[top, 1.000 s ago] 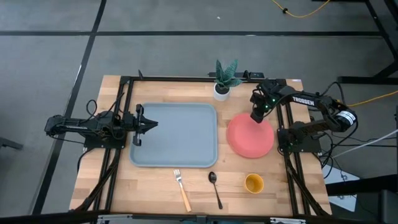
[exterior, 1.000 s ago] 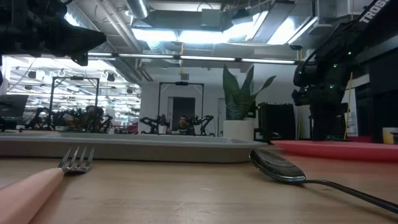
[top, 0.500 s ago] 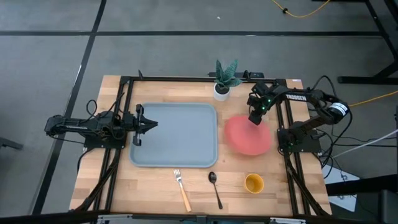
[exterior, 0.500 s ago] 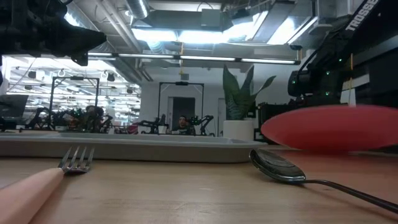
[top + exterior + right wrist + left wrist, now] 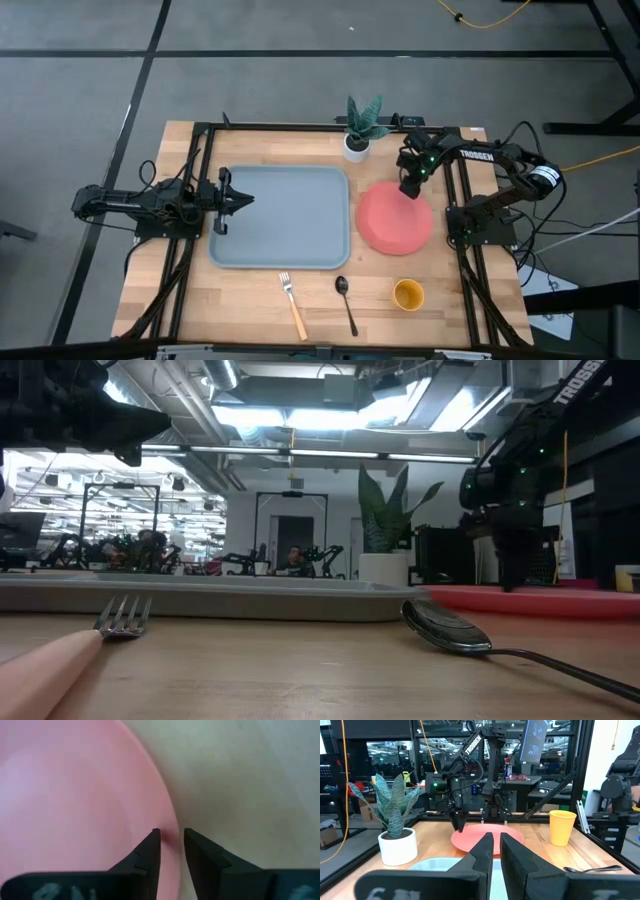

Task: Pick and place plate/cup/fork/spoon on tray
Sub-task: Put the pink plate on the gray tray

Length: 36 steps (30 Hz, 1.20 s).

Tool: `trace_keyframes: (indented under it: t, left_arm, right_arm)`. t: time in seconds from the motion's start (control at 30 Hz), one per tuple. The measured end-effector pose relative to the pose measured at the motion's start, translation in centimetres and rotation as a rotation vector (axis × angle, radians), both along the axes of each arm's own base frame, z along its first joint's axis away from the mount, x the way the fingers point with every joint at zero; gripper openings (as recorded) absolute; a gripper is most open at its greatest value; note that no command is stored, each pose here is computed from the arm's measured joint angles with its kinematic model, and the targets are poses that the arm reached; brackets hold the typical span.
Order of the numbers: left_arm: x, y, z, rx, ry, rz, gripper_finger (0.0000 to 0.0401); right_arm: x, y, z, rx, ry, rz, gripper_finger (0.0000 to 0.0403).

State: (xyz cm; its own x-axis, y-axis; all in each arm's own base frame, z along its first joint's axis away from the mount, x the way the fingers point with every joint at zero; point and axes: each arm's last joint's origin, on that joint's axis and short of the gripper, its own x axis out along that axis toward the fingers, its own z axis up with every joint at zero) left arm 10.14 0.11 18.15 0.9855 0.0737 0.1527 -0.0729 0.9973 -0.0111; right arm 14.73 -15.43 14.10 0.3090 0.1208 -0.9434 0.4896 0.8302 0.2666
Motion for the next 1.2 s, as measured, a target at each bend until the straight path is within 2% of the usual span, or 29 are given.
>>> trace_keyframes:
  t: [0.23, 0.47, 0.83, 1.0, 1.2]
  left_arm:
    - [0.0, 0.0, 0.0, 0.000, 0.001, 0.000, 0.0027]
    - [0.0, 0.0, 0.0, 0.000, 0.002, 0.000, 0.0027]
    - [0.0, 0.0, 0.0, 0.000, 0.002, 0.000, 0.0027]
    - [0.0, 0.0, 0.0, 0.000, 0.002, 0.000, 0.0027]
    - [0.0, 0.0, -0.1, 0.008, 0.009, 0.001, 0.0027]
  right_arm:
    - [-0.1, 0.2, 0.0, 0.032, -0.005, 0.004, 0.0085]
    - [-0.1, 0.2, 0.1, 0.035, -0.015, 0.006, 0.0011]
    - [0.1, 0.1, 0.5, 0.052, -0.023, 0.005, 0.0004]
    - [0.5, -0.4, 1.9, 0.070, -0.010, -0.028, 0.0002]
    - [1.2, -1.2, 5.8, 0.125, 0.036, -0.083, 0.0000]
